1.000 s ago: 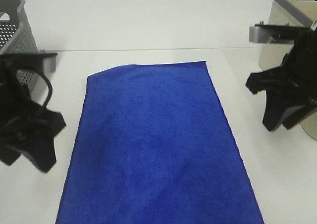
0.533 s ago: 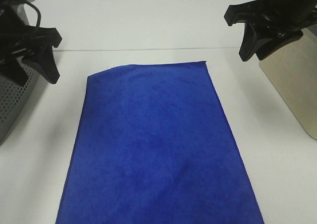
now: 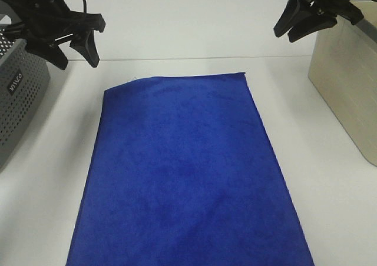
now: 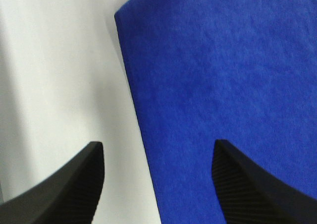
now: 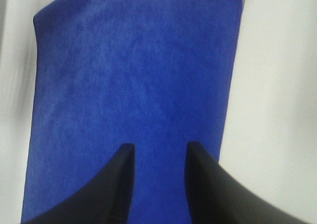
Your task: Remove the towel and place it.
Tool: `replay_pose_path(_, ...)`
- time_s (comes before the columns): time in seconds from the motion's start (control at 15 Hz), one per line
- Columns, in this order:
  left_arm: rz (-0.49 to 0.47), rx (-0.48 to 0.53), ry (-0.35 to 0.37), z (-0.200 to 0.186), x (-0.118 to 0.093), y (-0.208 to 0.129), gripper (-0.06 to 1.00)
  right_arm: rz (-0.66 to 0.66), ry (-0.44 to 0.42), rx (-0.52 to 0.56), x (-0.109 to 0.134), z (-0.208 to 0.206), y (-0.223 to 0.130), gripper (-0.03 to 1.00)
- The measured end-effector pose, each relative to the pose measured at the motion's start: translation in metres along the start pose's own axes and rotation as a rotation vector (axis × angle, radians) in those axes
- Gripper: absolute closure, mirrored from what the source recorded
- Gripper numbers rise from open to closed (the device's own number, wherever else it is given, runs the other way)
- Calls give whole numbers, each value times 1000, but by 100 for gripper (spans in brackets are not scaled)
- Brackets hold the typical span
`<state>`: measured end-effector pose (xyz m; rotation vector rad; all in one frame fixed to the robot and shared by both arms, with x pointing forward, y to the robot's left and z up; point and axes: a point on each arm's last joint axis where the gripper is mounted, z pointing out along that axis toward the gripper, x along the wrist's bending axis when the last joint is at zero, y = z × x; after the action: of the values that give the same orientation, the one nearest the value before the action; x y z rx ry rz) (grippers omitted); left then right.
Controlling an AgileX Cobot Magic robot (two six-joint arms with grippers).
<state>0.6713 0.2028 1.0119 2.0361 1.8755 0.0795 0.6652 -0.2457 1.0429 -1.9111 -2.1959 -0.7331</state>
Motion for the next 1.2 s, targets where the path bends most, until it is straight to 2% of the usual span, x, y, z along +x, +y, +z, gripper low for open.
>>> replay_pose_path(0.47, -40, -13, 0, 68, 9, 41, 36, -53, -60, 19, -39, 57, 54, 58)
replay_pose_path(0.6, -54, -14, 0, 86, 11, 47, 34, -48, -71, 13, -48, 72, 63, 45)
replay_pose_path(0.73, -80, -14, 5, 97, 14, 49, 34, -45, -118, 8, -59, 85, 67, 35)
replay_pose_path(0.8, -78, -16, 18, 102, 16, 49, 34, -59, -149, 0, -61, 94, 69, 33)
replay_pose_path(1.0, -75, -17, 58, 107, 23, 49, 34, -104, -164, -41, -57, 116, 75, 33)
replay_pose_path(1.2, -73, -69, 72, 113, 26, 53, 34, -140, -178, -84, -56, 138, 78, 32)
